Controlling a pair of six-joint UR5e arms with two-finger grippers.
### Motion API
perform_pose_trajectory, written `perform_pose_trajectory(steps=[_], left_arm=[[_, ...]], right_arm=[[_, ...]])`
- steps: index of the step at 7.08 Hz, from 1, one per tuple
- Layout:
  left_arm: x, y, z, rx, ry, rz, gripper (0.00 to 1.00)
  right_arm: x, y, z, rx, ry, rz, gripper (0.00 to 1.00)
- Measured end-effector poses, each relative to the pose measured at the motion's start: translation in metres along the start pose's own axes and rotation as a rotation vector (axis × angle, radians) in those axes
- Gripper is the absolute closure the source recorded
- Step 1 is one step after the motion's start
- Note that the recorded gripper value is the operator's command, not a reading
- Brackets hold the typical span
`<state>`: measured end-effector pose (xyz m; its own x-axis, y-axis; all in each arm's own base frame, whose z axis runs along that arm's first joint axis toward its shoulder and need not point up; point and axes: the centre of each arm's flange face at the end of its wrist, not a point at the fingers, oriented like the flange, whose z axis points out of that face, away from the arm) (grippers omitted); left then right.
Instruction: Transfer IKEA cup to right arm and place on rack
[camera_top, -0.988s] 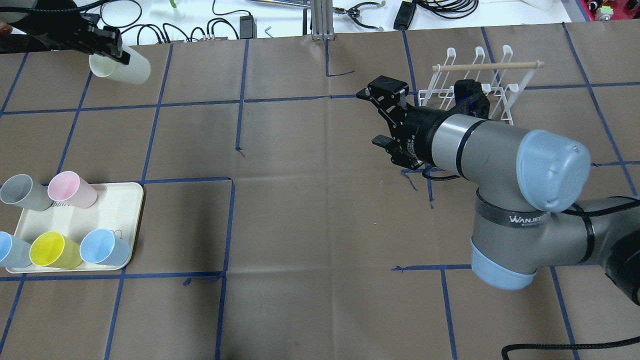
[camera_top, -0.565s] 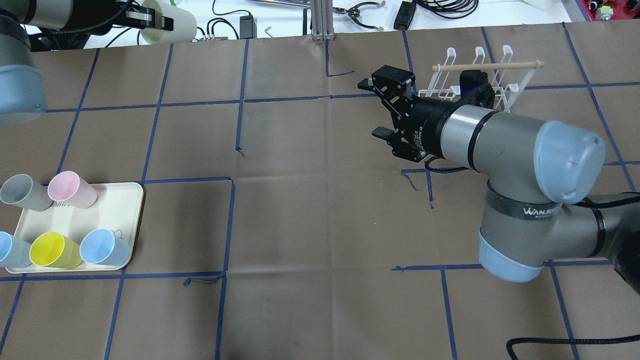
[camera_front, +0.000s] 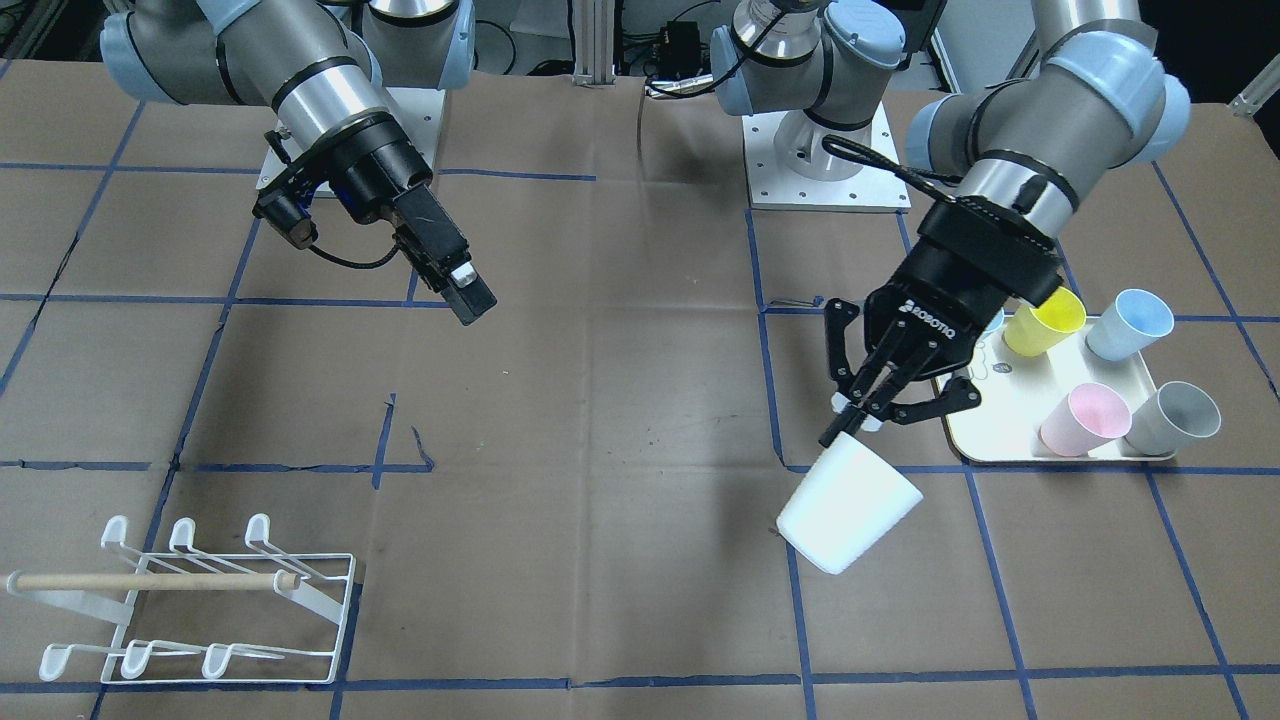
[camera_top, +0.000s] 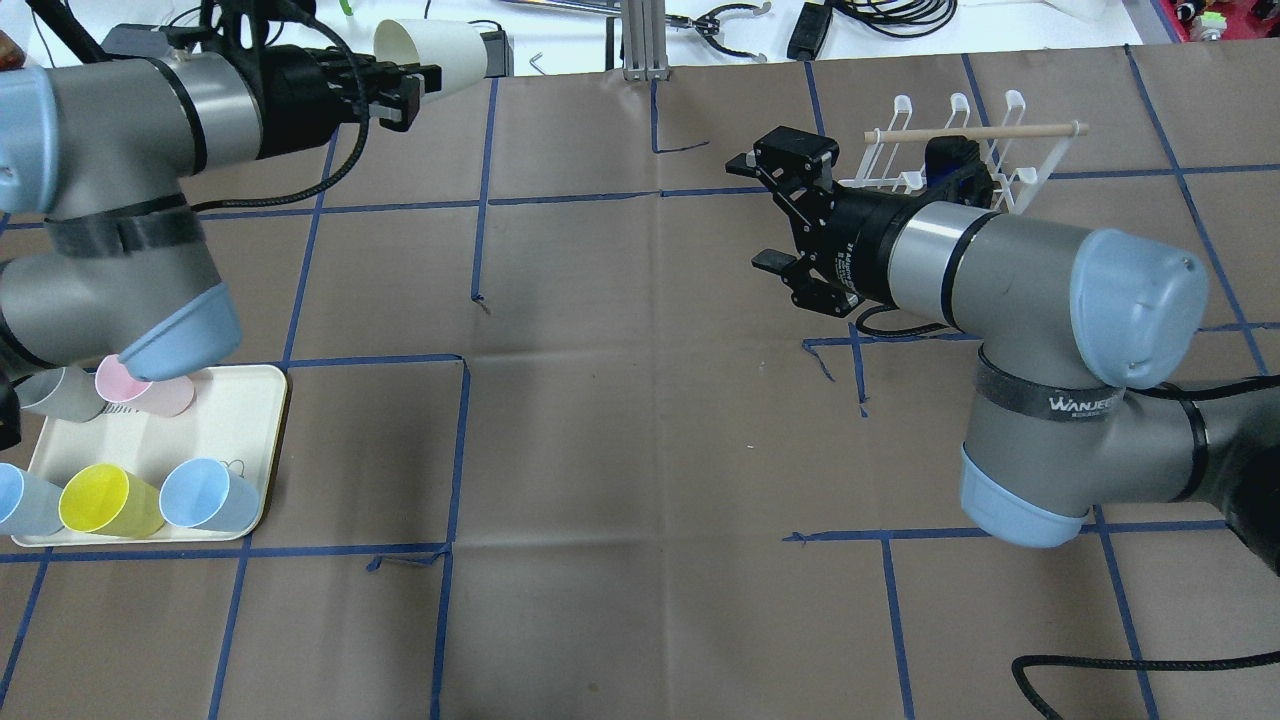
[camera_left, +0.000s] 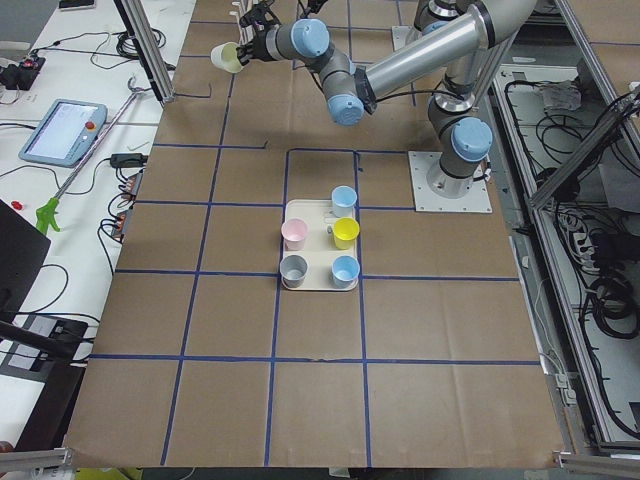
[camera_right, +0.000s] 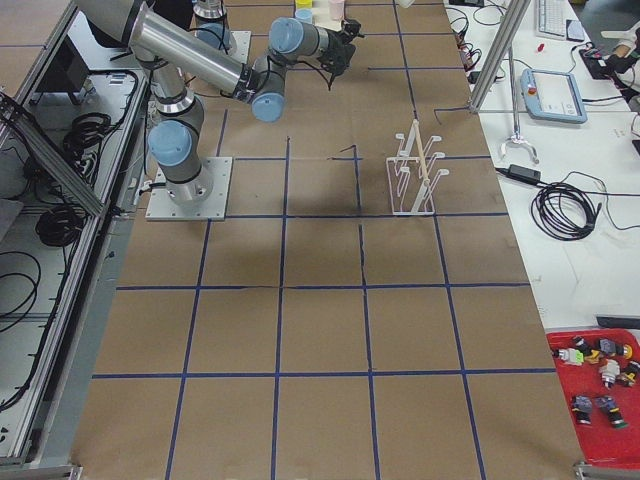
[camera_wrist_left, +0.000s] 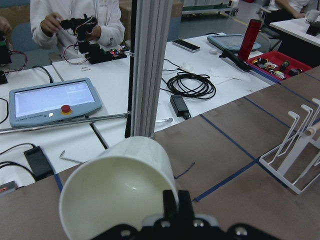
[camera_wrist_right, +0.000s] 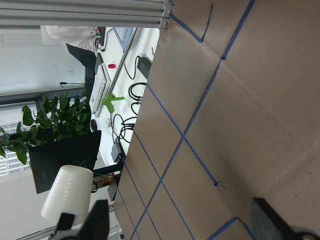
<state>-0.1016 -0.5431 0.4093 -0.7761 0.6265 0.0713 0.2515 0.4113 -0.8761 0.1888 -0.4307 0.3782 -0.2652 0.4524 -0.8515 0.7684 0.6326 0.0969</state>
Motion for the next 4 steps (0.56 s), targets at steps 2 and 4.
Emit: perform_pose_trajectory(steps=[2,4], left_arm=[[0.021,0.024,0.017,0.038,0.027,0.038,0.98],[0.049,0.033,0.040,0.072,0.075,0.056,0.98]], right_arm=[[0.000,-0.005,0.017,-0.082,-0.032,0.002,0.00],[-0.004,-0.008,0.027,-0.136,-0.045,0.006,0.00]])
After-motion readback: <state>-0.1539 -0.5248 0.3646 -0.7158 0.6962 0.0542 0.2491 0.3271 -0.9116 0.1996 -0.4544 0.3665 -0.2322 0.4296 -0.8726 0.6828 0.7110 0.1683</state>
